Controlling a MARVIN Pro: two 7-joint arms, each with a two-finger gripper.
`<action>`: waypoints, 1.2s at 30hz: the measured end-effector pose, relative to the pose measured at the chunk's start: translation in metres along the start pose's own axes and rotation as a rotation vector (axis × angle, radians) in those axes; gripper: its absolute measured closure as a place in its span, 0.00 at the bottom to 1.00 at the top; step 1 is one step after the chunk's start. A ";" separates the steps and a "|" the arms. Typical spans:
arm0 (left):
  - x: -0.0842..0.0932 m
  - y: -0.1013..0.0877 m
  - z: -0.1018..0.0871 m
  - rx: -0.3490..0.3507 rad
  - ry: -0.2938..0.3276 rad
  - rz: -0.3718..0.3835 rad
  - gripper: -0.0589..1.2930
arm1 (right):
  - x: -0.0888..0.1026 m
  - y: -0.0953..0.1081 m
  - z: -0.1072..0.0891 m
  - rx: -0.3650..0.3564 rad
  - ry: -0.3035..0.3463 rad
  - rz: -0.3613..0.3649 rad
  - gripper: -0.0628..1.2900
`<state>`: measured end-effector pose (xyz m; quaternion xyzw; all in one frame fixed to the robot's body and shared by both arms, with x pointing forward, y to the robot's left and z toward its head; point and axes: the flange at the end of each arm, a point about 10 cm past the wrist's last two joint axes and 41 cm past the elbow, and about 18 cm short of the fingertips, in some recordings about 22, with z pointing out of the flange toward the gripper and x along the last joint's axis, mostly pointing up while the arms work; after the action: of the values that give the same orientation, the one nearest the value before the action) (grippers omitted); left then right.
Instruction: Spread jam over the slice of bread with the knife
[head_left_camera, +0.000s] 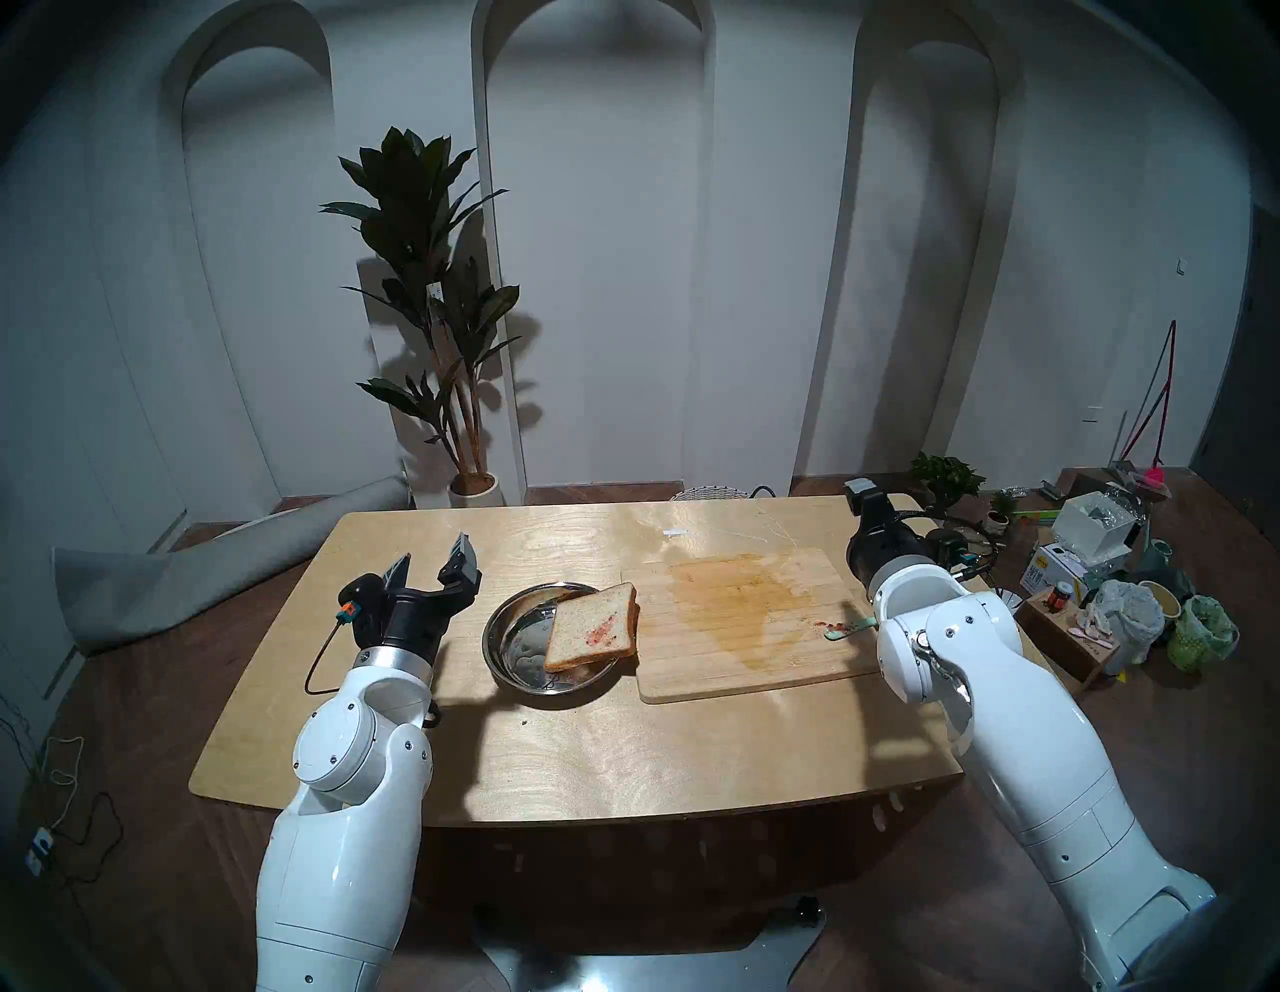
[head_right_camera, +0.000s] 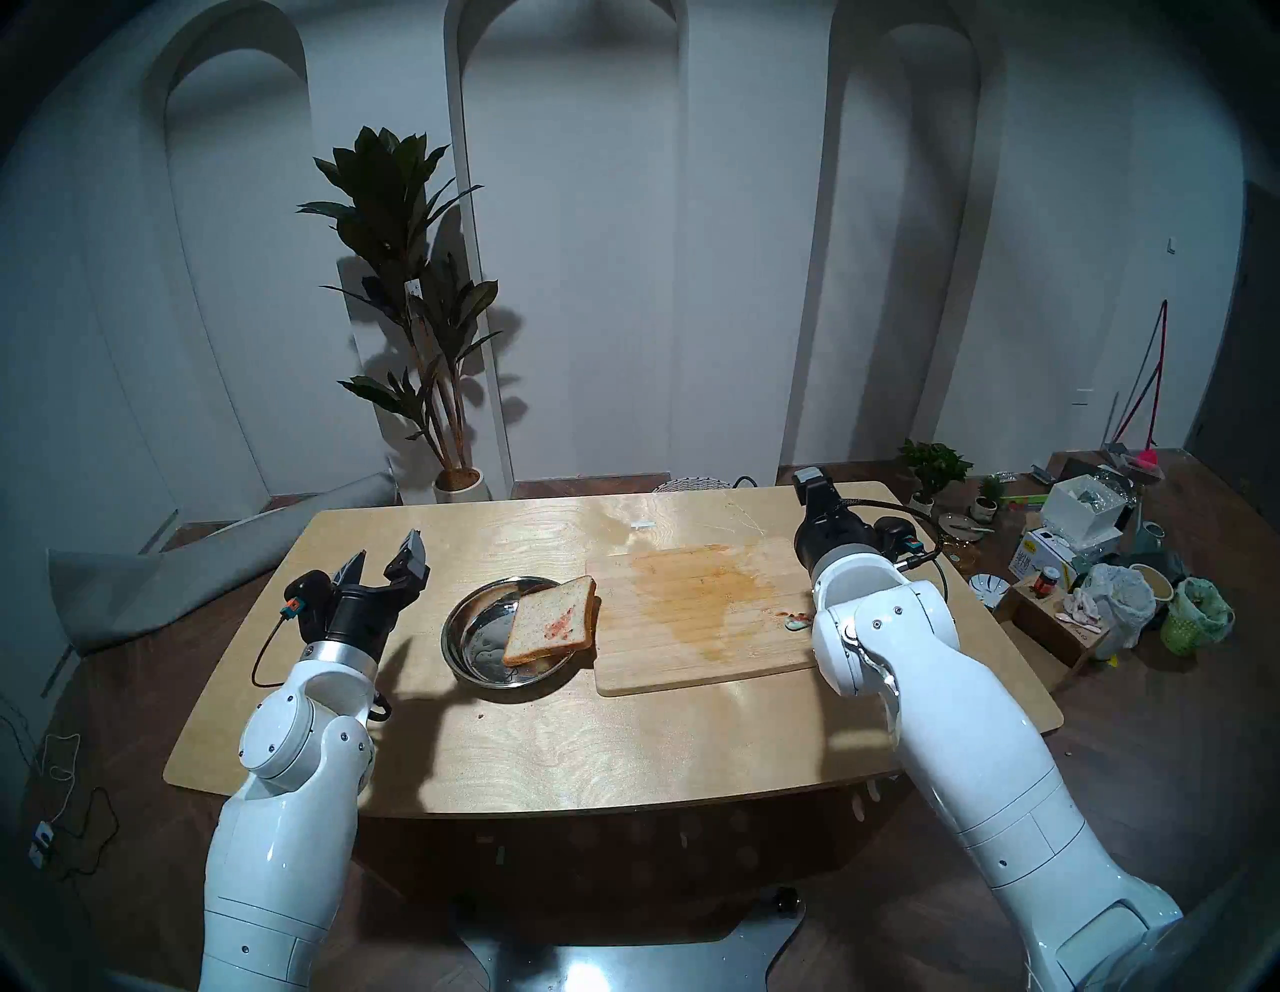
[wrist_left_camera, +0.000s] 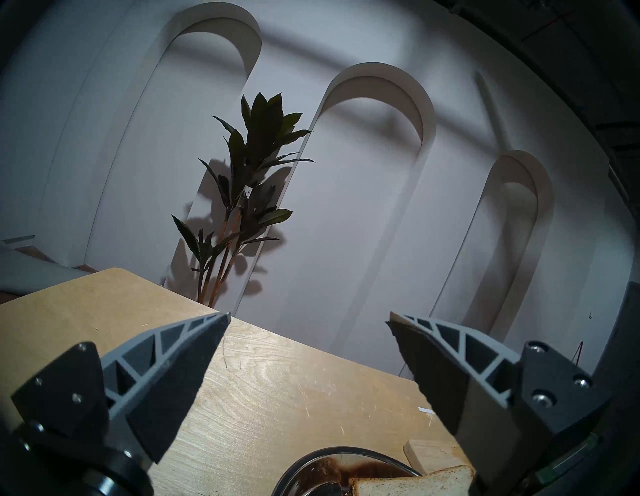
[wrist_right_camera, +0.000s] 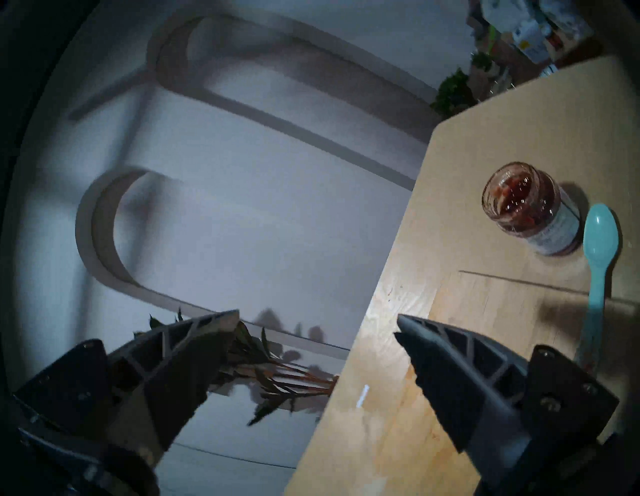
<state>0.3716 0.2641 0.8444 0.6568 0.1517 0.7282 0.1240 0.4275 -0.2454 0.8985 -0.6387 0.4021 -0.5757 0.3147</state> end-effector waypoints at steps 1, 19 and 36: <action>0.000 0.000 0.000 0.003 0.000 0.001 0.06 | -0.001 0.002 0.002 0.009 -0.006 -0.054 0.08; -0.007 0.001 0.007 0.050 0.010 0.064 0.06 | -0.018 0.017 0.025 0.196 -0.054 -0.844 0.08; -0.025 -0.022 0.005 0.130 0.015 0.287 0.06 | -0.029 0.025 0.034 0.198 -0.042 -0.795 0.08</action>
<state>0.3784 0.2749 0.8131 0.6728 0.1040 0.7321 -0.0249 0.4567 -0.2338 0.8577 -0.7225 0.0599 -0.6752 0.1360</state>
